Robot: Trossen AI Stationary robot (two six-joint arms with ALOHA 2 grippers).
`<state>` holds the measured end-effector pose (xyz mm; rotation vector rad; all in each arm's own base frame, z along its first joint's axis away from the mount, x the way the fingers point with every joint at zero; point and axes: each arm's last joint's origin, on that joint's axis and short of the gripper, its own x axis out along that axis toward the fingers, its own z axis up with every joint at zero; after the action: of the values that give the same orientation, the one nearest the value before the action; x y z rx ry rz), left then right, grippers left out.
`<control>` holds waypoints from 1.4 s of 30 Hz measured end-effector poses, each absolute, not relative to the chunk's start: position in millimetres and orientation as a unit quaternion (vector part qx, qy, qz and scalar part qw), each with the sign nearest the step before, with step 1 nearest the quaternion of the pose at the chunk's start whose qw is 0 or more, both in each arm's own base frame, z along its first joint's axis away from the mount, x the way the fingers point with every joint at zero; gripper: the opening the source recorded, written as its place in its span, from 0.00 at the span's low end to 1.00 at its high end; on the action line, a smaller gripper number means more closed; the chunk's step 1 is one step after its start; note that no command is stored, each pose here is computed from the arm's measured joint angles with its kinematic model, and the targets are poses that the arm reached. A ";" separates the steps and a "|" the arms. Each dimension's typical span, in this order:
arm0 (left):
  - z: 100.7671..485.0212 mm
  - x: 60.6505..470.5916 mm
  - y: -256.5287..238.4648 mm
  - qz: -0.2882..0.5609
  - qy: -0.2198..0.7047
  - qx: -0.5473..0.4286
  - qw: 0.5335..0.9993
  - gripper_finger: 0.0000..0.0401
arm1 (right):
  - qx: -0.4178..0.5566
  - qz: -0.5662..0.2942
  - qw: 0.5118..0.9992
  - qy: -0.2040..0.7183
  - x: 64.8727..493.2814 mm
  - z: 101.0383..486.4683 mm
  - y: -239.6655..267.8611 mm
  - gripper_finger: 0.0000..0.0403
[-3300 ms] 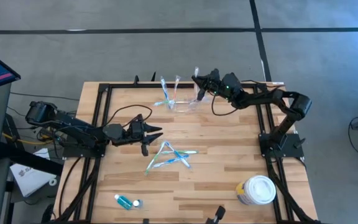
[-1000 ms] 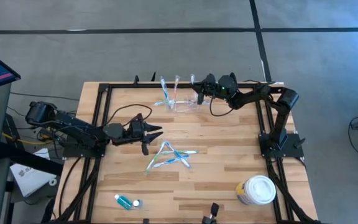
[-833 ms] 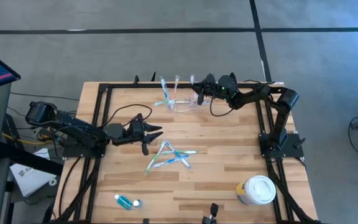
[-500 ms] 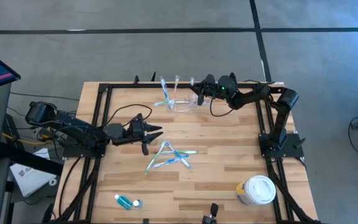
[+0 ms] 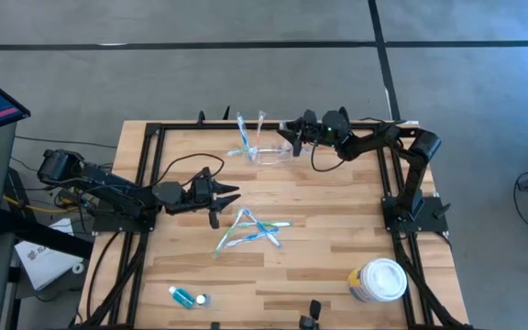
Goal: Pick & Place toothbrushing station
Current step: Put the blue mouthwash into the transparent organizer
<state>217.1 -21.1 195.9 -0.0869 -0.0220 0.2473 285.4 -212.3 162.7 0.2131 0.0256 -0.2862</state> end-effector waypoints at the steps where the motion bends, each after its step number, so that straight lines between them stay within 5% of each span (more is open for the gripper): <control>1: 195.9 217.1 -21.1 0.123 -0.011 -0.043 0.991 0.24 | 0.106 -0.141 0.984 0.013 285.6 162.8 -212.0 0.39; 42: 195.4 217.1 -21.1 0.123 -0.008 -0.043 0.991 0.24 | 0.073 -0.097 0.993 0.011 268.6 232.0 -184.6 0.39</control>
<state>217.1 -21.1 195.4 -0.0853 -0.0160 0.2475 268.6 -184.6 232.0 0.1471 0.0227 -0.1940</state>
